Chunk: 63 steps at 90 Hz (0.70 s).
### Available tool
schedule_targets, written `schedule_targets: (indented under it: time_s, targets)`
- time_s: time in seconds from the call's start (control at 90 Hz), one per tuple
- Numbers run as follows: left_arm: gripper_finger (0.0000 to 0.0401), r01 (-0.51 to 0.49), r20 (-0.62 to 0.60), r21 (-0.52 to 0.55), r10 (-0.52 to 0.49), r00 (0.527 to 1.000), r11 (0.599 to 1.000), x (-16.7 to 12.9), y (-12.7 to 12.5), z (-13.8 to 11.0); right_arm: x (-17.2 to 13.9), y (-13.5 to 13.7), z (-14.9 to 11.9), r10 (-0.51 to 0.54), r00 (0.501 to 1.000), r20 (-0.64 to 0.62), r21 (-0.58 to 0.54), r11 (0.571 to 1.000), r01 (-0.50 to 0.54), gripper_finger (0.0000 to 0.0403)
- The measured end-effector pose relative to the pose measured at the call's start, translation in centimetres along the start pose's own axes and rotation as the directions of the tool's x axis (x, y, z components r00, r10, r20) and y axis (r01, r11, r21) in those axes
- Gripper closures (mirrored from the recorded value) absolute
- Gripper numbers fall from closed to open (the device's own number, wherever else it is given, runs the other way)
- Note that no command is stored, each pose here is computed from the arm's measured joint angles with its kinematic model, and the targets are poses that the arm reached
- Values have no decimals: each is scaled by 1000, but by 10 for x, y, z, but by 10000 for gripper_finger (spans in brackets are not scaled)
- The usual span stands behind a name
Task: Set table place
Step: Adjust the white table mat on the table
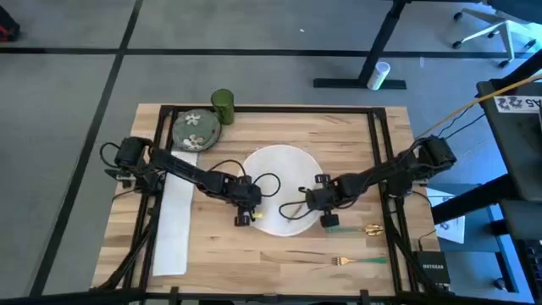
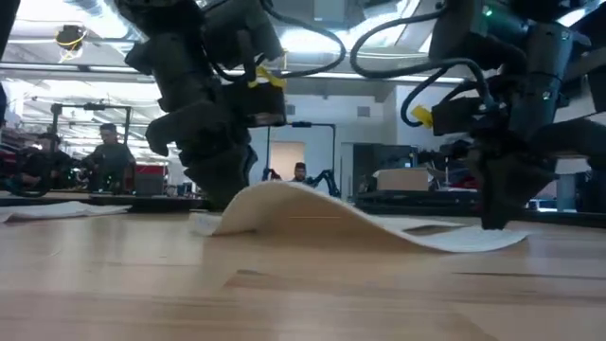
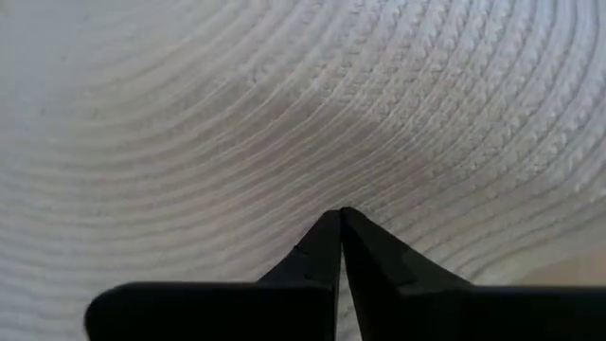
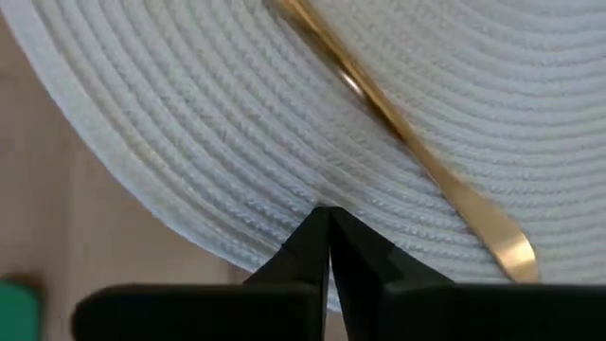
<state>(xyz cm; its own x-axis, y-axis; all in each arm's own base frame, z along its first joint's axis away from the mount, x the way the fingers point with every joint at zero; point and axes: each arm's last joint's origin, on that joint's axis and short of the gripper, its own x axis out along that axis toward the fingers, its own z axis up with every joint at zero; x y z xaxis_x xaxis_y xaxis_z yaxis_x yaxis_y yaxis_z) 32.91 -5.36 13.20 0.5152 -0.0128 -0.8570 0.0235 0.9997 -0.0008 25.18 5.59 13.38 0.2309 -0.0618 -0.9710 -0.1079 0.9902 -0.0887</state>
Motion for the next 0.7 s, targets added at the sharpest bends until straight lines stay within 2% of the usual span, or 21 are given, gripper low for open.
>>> schedule_targets:
  time_s: [0.267, 0.556, 0.7]
  targets:
    - [401, 6, 68, 0, -6, 998, 1000, -1, 11, 11, 1, -8, 0, -14, 1000, -5, -23, 1000, 13, 403]
    - [401, -4, 161, 56, -5, 987, 998, -13, 13, 42, 1, -8, 0, -16, 1000, -4, -26, 1000, 16, 403]
    - [401, -21, 134, 73, 11, 991, 997, -16, 20, 46, 1, -8, 0, -17, 1000, -4, -27, 1000, 17, 403]
